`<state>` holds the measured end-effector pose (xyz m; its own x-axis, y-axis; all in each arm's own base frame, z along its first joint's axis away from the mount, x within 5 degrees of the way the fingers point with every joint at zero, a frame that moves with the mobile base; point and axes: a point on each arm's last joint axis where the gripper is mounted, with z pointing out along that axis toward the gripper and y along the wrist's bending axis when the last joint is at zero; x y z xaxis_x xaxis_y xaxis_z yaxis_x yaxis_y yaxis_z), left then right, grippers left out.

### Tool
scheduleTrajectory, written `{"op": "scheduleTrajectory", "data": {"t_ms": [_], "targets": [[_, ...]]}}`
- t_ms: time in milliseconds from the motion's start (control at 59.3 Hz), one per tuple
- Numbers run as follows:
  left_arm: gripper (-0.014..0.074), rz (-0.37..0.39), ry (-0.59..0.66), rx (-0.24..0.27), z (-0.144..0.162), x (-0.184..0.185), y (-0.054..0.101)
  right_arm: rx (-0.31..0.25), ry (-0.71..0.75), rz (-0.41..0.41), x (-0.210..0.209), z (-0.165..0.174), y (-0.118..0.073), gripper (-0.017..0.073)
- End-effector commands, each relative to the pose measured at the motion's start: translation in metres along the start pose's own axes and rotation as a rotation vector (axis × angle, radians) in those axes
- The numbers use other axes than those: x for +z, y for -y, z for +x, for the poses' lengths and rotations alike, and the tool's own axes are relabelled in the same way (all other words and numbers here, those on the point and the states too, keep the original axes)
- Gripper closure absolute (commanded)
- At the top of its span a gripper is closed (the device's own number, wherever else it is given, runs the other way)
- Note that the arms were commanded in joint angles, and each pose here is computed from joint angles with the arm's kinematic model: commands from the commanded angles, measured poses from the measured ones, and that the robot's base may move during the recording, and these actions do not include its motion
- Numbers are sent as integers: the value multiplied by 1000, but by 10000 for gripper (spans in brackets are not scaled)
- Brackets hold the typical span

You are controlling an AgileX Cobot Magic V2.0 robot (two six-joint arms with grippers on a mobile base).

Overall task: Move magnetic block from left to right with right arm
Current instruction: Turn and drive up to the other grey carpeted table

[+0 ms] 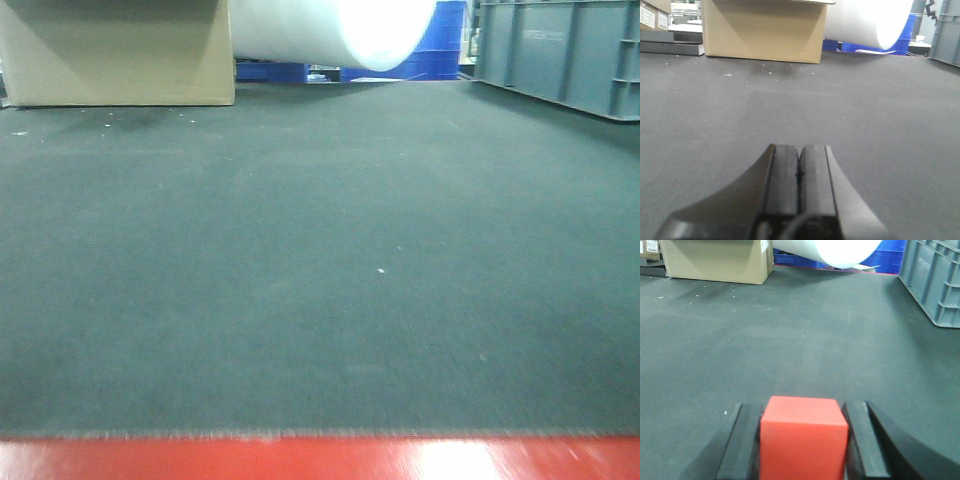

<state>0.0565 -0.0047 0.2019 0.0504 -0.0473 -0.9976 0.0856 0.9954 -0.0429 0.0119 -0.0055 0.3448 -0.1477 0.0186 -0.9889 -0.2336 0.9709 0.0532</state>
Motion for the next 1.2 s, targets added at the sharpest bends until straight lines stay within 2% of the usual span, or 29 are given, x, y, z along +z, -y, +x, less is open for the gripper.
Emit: {"op": "scheduleTrajectory", "data": {"t_ms": [0,1181], "targets": [[710,2,90,-4,-5,-1,0,-18,93,-8,0,-15,-1,345],[710,2,90,-4,-5,-1,0,-18,93,-8,0,-15,-1,345]]}}
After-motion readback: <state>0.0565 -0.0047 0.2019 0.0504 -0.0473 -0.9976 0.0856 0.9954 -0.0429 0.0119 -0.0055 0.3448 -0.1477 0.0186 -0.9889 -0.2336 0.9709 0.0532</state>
